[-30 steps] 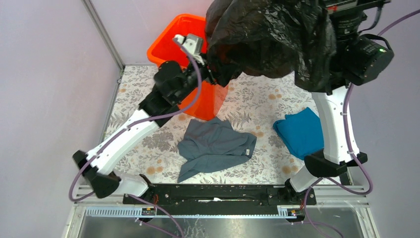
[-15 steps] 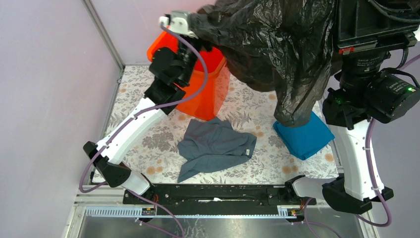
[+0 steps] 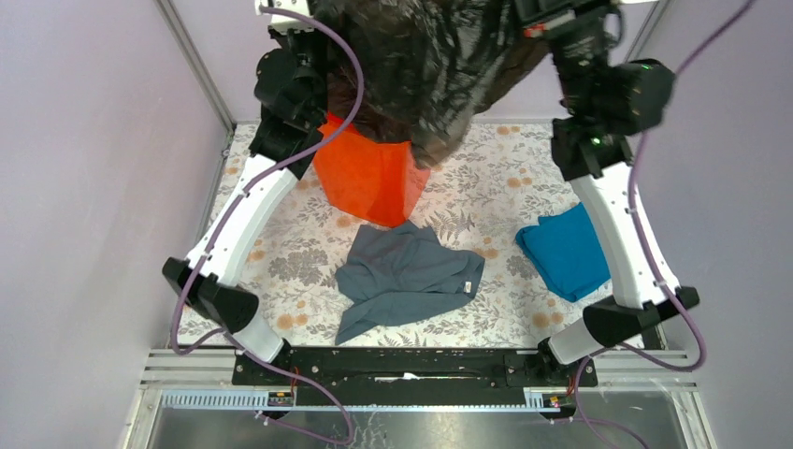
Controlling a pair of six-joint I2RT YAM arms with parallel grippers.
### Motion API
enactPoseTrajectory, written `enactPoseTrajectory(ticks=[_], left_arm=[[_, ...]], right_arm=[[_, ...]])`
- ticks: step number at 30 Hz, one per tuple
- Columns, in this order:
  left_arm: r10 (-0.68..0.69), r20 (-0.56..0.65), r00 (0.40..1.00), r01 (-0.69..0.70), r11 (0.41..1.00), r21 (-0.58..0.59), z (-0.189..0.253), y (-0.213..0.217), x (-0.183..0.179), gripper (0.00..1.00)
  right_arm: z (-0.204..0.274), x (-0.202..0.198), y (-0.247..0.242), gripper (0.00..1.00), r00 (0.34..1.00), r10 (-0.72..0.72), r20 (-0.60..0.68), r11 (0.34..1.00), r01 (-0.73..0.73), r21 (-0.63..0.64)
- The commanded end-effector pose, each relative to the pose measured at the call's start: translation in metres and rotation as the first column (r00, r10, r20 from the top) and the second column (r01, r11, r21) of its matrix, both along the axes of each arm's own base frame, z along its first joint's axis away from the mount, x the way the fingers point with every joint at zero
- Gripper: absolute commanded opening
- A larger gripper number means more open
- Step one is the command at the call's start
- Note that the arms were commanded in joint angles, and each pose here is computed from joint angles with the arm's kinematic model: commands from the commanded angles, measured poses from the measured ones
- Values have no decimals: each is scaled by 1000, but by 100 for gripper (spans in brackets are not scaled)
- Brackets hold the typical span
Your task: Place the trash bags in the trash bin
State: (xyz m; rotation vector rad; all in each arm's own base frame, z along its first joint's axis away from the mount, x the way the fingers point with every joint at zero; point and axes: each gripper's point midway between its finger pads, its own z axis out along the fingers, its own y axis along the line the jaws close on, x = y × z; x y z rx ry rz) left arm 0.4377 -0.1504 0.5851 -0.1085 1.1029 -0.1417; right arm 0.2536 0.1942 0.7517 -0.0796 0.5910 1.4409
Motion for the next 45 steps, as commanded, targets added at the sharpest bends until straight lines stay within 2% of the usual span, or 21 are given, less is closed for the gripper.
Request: enactPoseTrajectory(ticks=[1, 7, 10, 12, 14, 16, 20, 24, 27, 31, 33, 41, 45], left_arm=[[12, -164, 986, -2, 998, 62, -46, -9, 41, 15], [-19, -298, 954, 57, 991, 119, -111, -24, 86, 18], [-11, -379, 925, 74, 986, 152, -135, -27, 99, 23], [-2, -410, 912, 74, 984, 160, -137, -24, 94, 40], [-5, -400, 917, 58, 991, 121, -130, -15, 78, 62], [-63, -358, 932, 99, 992, 84, -118, -14, 56, 74], [-180, -293, 939, 201, 979, 45, -102, -18, 18, 88], [-233, -327, 916, 244, 970, -8, -101, -16, -7, 97], [-306, -362, 880, 313, 949, -39, -109, -22, -25, 99], [-453, -405, 794, 465, 882, -77, -121, -41, -55, 99], [-473, -422, 773, 483, 871, -90, -122, -40, -68, 99], [-529, -382, 757, 559, 828, -40, -100, -28, -125, 99], [-558, -322, 765, 580, 814, -33, -67, -29, -130, 99]], right_arm=[[-31, 41, 26, 0, 989, 51, -142, 997, -59, -51], [-81, 92, 51, 0, 970, -57, -235, 976, 5, -217], [-103, 112, 62, 0, 955, -81, -284, 961, 0, -275], [-114, 121, 64, 0, 944, -98, -315, 957, 3, -290], [-119, 126, 65, 0, 938, -104, -329, 956, 3, -293], [-123, 130, 67, 0, 936, -105, -337, 956, 1, -295], [-127, 136, 69, 0, 935, -107, -339, 955, 2, -297], [-130, 139, 69, 0, 933, -112, -343, 958, 10, -288], [-132, 142, 68, 0, 931, -109, -349, 962, 10, -275], [-135, 145, 70, 0, 927, -103, -360, 962, 1, -271], [-136, 146, 70, 0, 926, -101, -363, 963, -1, -270], [-147, 151, 74, 0, 915, -89, -394, 962, -23, -271], [-155, 154, 83, 0, 909, -44, -415, 959, -77, -271]])
